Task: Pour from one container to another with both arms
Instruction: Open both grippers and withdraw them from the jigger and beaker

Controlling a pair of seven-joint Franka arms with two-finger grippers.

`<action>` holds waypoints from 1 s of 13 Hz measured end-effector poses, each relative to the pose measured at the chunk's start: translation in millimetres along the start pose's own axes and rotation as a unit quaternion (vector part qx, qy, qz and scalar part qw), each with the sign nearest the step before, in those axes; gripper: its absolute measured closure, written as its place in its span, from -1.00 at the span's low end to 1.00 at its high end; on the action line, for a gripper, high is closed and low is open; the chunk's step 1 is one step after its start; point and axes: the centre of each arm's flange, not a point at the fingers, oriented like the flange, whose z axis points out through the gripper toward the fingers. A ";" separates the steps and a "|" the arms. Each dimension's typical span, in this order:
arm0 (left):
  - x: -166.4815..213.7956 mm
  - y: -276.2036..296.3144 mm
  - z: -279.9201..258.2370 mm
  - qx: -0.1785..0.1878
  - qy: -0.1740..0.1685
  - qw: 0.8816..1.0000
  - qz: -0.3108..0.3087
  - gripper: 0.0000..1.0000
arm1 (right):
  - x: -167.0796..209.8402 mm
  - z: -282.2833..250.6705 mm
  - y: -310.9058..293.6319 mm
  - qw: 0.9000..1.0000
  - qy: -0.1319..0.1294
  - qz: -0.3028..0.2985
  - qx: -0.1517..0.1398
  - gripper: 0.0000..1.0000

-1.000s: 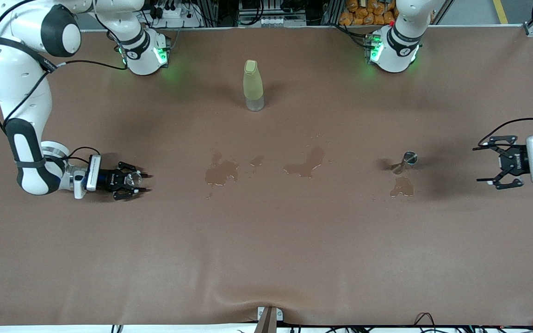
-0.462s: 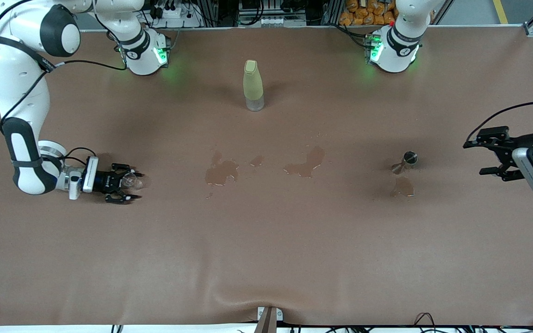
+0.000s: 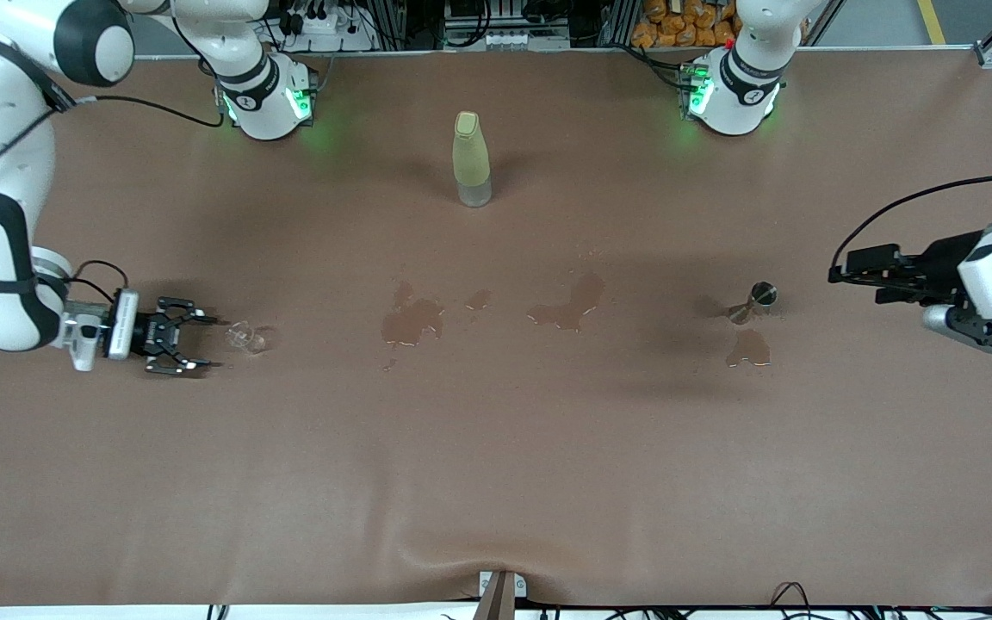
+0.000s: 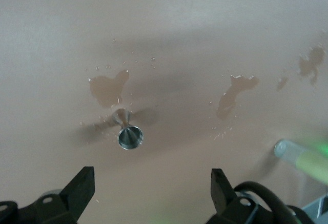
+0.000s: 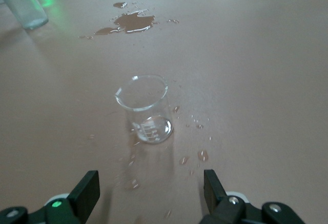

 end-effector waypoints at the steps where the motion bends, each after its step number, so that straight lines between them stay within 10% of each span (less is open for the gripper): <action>1: 1.0 13.0 2.5 0.011 -0.003 1.000 -0.019 -1.00 | 19.1 -24.1 -1.8 0.999 -0.029 0.037 0.004 -0.83; 6: 4.0 68.5 15.0 0.076 -0.002 0.992 -0.097 -1.00 | 113.9 -125.8 -27.8 0.970 -0.136 0.198 -0.040 -0.89; 13: 4.9 126.4 -0.6 0.146 0.041 0.987 -0.060 -1.00 | 229.0 -189.6 -75.8 0.902 -0.197 0.363 -0.124 -0.96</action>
